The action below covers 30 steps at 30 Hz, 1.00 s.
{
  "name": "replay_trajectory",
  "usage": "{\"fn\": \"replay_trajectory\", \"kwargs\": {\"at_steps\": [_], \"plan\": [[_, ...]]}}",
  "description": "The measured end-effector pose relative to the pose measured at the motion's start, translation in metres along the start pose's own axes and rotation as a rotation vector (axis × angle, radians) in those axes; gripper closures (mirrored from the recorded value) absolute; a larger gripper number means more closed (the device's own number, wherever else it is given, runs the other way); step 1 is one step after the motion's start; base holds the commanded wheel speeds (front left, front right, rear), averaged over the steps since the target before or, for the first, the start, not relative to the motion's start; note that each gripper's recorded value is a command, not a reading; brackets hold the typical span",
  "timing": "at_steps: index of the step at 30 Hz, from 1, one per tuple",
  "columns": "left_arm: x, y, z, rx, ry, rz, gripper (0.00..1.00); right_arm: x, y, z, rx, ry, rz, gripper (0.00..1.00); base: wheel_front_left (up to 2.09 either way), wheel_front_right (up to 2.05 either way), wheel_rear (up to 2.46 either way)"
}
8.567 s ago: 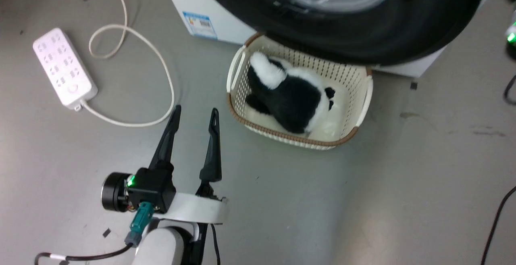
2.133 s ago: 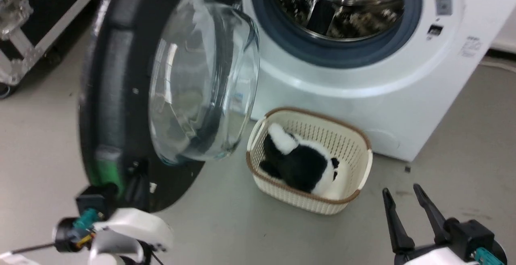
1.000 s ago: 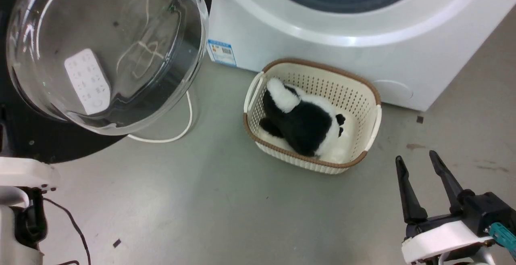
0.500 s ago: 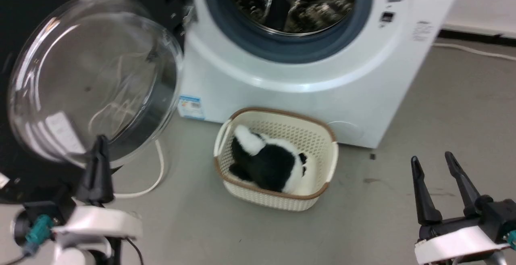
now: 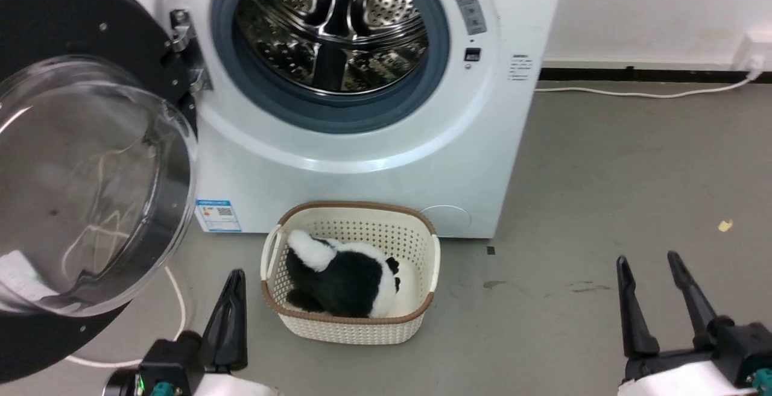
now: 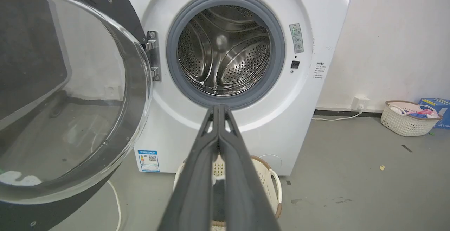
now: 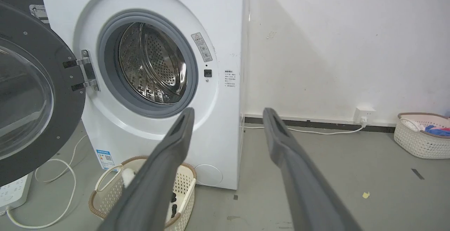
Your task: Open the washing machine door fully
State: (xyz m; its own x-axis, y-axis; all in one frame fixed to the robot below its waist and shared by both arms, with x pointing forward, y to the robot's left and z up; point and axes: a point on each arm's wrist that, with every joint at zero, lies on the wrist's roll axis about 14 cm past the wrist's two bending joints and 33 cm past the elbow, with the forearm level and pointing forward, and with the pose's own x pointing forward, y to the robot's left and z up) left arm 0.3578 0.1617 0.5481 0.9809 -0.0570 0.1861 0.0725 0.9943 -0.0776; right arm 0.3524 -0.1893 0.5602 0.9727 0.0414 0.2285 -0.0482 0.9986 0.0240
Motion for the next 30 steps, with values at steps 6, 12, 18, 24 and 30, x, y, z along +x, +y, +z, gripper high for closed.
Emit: {"fn": "replay_trajectory", "kwargs": {"at_steps": [6, 12, 18, 24, 30], "plan": [[-0.009, -0.018, -0.021, 0.009, 0.062, -0.03, 0.0, -0.013, -0.005, -0.011, 0.01, 0.039, -0.022, 0.0, 0.0, 0.0, 0.0], [-0.014, -0.024, -0.033, 0.028, 0.093, -0.046, 0.0, -0.015, -0.002, -0.018, 0.018, 0.061, -0.014, 0.0, 0.0, 0.0, 0.0], [-0.016, -0.021, -0.036, 0.028, 0.103, -0.035, 0.0, -0.014, 0.001, -0.023, 0.026, 0.076, -0.005, 0.0, 0.0, 0.0, 0.0], [-0.016, -0.018, -0.034, 0.038, 0.095, -0.026, 0.0, -0.014, 0.005, -0.026, 0.031, 0.087, 0.005, 0.0, 0.0, 0.0, 0.0], [-0.015, -0.016, -0.033, 0.04, 0.09, -0.03, 0.0, -0.014, 0.008, -0.029, 0.036, 0.094, 0.014, 0.0, 0.0, 0.0, 0.0]]}}
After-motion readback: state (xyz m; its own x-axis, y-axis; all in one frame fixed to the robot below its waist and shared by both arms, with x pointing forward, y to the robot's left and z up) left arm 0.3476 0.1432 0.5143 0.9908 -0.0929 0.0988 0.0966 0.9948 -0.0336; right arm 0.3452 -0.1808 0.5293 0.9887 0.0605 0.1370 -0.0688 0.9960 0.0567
